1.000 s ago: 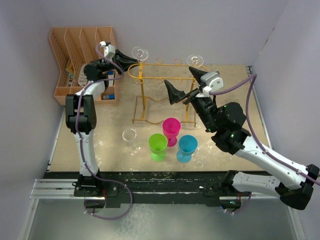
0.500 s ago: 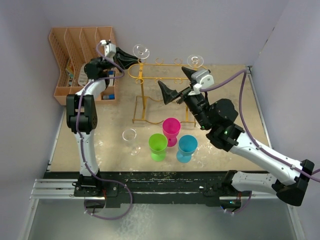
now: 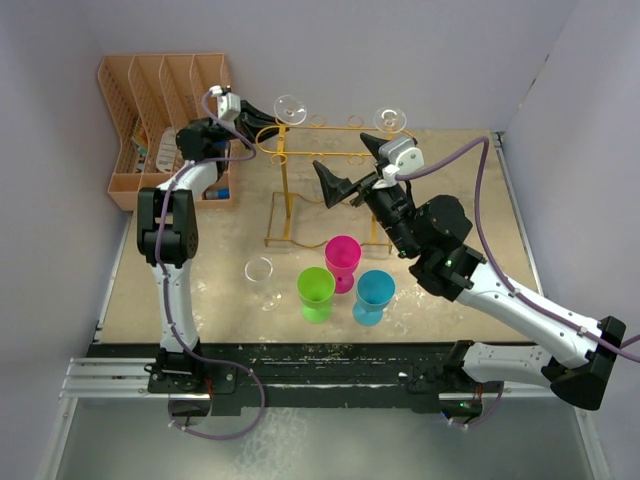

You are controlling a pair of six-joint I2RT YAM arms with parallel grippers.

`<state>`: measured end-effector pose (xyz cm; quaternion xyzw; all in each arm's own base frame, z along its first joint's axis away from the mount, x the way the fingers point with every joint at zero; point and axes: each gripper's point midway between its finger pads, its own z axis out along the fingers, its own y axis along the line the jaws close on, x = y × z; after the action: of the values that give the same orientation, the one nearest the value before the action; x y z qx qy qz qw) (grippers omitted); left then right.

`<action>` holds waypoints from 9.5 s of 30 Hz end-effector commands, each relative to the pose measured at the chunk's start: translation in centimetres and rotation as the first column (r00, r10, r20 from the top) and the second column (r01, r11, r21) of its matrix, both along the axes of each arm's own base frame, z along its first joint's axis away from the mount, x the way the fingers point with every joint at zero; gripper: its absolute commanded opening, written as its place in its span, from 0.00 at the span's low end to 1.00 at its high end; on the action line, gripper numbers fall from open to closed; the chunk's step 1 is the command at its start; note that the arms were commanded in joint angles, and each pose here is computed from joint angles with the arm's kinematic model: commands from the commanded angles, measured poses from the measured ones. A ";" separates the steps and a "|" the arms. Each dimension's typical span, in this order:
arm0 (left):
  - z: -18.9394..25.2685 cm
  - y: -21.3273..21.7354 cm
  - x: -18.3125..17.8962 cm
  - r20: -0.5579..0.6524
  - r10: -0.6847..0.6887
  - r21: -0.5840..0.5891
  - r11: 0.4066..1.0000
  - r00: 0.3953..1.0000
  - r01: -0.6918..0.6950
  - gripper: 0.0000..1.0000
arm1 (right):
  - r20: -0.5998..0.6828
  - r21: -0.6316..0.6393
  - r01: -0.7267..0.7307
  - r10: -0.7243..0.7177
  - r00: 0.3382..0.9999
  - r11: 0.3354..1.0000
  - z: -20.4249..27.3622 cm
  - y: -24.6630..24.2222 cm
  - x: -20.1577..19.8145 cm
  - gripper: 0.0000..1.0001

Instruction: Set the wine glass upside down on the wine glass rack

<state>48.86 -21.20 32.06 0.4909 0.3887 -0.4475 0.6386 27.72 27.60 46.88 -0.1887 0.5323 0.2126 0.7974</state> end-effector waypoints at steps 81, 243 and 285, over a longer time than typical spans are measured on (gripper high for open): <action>12.7 9.8 -31.4 -0.746 0.197 0.146 0.980 0.636 -0.132 1.00 | 0.072 -0.309 -0.433 0.474 0.877 0.847 -4.5 -2.7 -12.5 1.00; 22.1 8.4 -37.4 0.738 0.599 -0.672 0.694 -0.311 -0.258 0.00 | 0.242 0.695 -0.659 0.769 0.592 0.289 13.7 7.1 -8.3 0.55; 20.1 7.7 -35.1 0.757 0.597 -0.653 0.702 -0.265 -0.284 0.00 | 0.260 0.662 -0.705 0.804 0.535 0.255 12.8 11.3 -8.4 0.27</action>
<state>14.27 -13.64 52.05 0.4016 -0.0783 0.2709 0.8713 20.85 39.90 57.27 -0.0714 0.3476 0.7541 0.5526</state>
